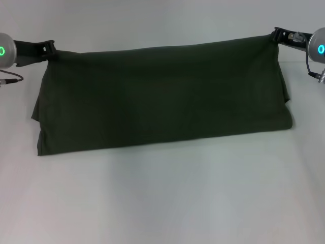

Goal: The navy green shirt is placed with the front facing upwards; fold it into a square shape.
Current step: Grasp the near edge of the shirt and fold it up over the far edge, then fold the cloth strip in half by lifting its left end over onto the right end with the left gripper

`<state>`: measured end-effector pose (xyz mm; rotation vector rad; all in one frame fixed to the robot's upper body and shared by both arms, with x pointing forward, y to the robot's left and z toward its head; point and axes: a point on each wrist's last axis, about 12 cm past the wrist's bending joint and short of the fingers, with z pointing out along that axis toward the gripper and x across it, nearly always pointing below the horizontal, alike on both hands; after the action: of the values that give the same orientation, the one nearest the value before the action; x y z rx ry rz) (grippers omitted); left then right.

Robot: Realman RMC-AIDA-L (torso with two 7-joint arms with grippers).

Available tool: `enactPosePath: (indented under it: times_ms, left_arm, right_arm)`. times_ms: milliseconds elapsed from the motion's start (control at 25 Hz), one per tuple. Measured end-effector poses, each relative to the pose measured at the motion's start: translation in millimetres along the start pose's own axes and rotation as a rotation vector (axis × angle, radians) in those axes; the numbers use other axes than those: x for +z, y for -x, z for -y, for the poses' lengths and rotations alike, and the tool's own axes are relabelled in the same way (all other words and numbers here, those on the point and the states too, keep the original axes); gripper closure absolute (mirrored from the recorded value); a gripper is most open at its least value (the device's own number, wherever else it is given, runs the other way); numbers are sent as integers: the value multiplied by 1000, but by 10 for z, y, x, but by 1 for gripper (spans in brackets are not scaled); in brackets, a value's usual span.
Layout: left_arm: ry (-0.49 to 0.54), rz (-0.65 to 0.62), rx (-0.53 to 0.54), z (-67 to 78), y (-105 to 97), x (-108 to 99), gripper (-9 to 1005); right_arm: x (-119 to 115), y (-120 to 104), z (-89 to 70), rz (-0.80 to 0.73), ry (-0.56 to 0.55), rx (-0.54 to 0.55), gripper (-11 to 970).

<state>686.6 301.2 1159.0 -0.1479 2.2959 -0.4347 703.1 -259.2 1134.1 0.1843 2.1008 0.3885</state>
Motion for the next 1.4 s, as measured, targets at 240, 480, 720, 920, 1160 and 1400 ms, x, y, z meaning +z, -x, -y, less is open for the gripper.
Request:
enactPosePath:
  times_ms: [240,480,720,920,1160,1400]
  left_arm:
    - [15,19,-43,-20,-5,40,840]
    - [26,30,-85,-70,-37,39,770]
    - [-15,37,-165,-182,-182,-21,544]
    - [-196,81,-319,-398,-450,-245,365]
    - [-389,64,-507,-650,-864,-553,292]
    - [-488,43,-668,-770,-1278,-704,293]
  right_arm:
    - [2,126,-7,7,-6,-56,889]
    - [-50,366,145,-6,-16,-77,728]
    - [-235,340,358,-90,73,19,449]
    - [-501,46,535,-138,241,136,305]
    - [-867,-420,777,-134,426,275,221]
    - [-1149,-731,935,-80,550,398,223]
